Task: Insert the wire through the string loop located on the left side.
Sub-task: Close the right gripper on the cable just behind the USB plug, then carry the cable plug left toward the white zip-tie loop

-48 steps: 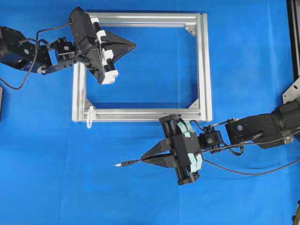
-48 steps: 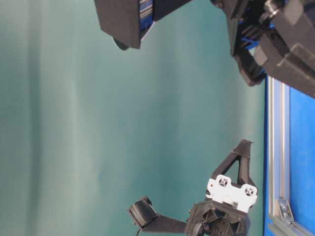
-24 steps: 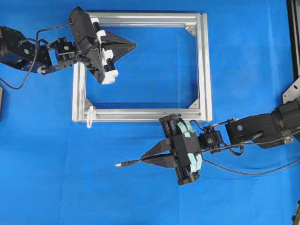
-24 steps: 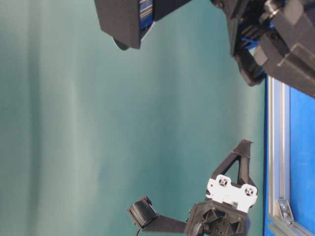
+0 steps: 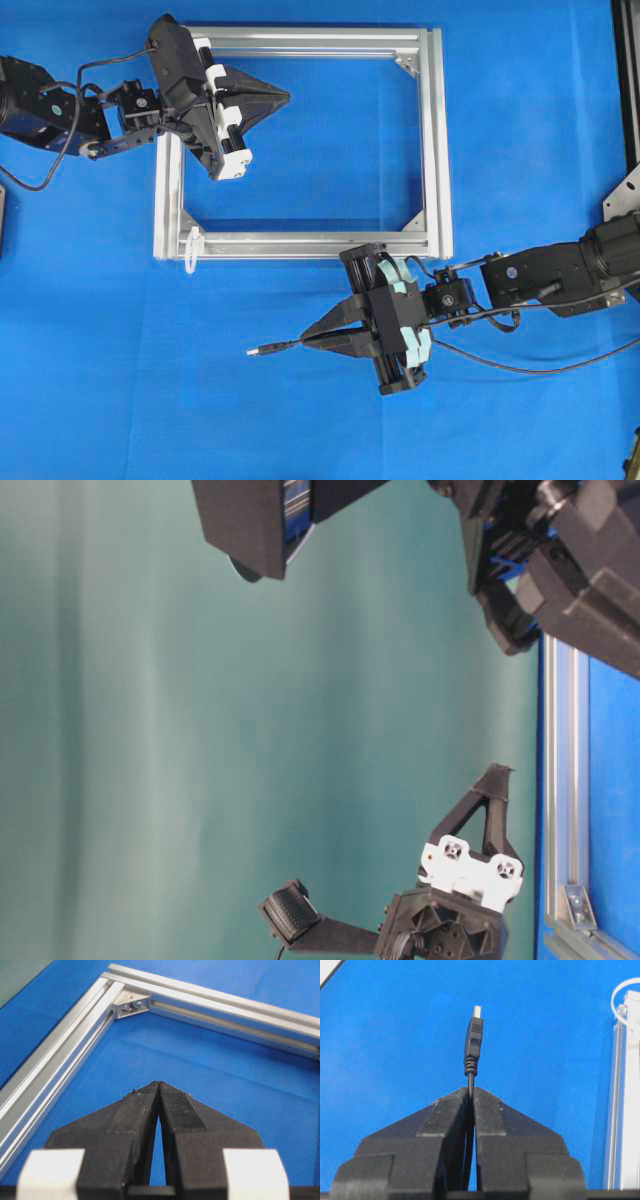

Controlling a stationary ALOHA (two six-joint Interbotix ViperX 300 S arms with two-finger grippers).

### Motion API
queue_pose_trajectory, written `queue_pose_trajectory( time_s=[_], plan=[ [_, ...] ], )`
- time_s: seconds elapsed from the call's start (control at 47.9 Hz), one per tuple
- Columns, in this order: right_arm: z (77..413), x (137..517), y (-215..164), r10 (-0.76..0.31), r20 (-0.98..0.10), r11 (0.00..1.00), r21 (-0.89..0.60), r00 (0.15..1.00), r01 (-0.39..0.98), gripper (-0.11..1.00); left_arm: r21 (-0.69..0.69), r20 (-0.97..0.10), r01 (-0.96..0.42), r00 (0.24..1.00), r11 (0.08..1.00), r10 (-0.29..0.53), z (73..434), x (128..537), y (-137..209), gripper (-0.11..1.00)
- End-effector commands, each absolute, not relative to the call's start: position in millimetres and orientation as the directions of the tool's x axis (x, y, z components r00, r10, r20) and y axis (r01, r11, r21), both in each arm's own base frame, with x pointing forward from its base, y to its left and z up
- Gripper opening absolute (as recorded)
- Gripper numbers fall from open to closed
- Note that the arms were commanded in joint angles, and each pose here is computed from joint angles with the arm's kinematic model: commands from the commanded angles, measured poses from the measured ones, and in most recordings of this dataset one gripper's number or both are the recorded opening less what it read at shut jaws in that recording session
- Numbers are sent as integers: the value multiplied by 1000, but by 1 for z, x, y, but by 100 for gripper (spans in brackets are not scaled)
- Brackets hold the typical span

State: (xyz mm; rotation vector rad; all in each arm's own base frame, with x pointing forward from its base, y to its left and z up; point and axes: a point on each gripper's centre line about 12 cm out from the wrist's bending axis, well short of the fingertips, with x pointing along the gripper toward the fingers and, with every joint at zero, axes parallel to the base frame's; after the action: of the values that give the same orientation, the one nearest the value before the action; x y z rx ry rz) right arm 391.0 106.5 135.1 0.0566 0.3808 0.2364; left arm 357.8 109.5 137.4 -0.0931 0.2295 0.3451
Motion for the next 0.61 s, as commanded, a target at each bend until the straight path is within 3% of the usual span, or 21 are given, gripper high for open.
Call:
queue_pose_trajectory(
  time_s=[0.0, 0.585],
  plan=[
    [154, 394, 106, 240, -312, 970, 104, 919, -218, -10, -54, -195, -338, 926, 939, 322, 152, 360, 109, 0],
    [152, 396, 95, 213, -320, 976, 105, 923, -188, -10, -54, -197, -338, 926, 939, 322, 152, 360, 109, 0]
  ],
)
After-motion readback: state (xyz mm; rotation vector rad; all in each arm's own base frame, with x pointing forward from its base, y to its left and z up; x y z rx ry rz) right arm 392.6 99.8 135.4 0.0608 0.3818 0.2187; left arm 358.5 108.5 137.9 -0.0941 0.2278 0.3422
